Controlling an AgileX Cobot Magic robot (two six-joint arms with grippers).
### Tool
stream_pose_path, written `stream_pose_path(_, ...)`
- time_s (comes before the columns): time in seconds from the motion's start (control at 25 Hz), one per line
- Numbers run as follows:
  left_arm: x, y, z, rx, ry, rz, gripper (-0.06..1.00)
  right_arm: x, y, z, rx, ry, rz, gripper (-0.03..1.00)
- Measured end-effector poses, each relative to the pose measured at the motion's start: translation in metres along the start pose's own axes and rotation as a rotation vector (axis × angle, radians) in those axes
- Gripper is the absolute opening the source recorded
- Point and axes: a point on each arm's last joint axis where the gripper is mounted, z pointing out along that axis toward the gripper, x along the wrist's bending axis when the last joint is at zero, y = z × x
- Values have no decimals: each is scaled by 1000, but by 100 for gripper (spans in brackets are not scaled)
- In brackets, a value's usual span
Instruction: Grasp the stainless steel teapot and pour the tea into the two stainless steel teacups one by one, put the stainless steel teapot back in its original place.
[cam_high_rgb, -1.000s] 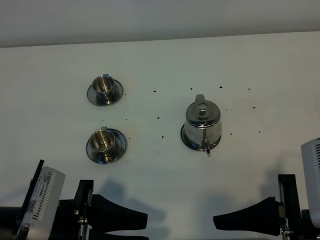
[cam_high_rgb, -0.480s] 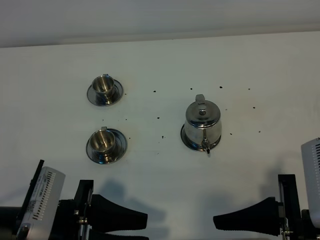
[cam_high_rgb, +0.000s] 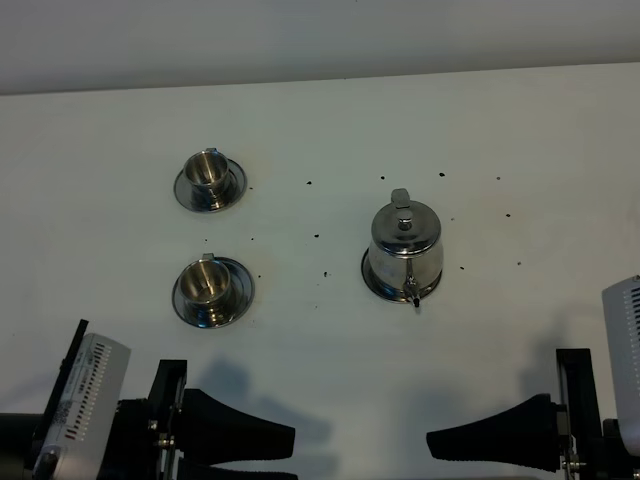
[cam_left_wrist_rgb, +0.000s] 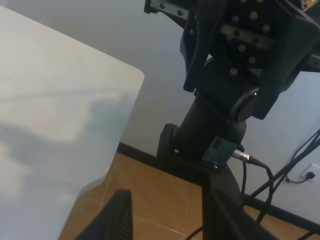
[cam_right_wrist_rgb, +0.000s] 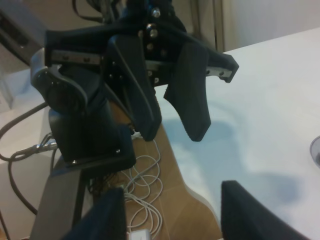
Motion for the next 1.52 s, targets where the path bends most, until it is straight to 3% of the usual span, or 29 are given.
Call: stream_pose_path(1.52,0,-1,0,6,-1,4,38,0,0,0,0,-2,1,42)
